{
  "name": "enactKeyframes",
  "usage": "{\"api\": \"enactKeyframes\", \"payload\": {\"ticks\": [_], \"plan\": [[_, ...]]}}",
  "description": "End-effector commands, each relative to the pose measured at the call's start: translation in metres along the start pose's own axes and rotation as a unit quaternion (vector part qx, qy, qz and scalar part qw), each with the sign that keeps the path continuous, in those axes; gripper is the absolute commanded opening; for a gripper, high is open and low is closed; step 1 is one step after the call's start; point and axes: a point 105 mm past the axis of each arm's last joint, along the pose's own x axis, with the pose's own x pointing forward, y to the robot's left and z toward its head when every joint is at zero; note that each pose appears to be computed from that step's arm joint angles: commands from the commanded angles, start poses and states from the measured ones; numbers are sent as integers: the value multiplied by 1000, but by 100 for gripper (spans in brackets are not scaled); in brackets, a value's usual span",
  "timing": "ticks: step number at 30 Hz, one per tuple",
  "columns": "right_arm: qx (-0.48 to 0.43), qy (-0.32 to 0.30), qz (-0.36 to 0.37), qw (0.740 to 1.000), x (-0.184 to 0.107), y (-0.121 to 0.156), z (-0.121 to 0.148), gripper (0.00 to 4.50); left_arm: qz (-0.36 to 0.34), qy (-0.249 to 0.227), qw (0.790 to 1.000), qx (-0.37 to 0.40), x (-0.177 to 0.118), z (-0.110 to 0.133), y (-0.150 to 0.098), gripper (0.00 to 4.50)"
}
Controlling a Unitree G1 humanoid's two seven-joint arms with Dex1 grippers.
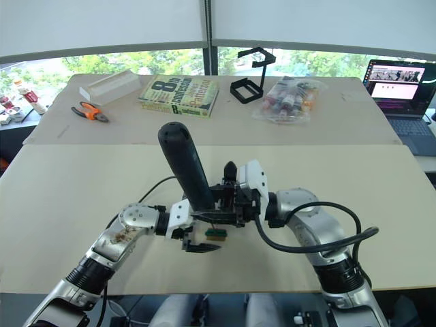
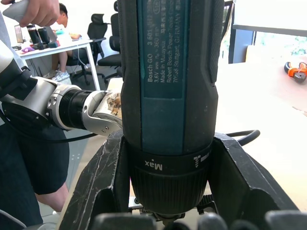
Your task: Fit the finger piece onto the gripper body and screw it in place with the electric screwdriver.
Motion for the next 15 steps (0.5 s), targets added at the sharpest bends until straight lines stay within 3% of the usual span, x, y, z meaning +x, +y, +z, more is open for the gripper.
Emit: {"api": "enactKeyframes", "payload": {"ticks": [1, 15], "plan": [[-29, -21, 11, 999, 2, 4, 14, 189, 4, -10, 1000, 16, -2, 8, 2, 450], [-23, -23, 13, 999, 4, 7, 13, 189, 6, -10, 1000, 17, -3, 9, 4, 450]]}}
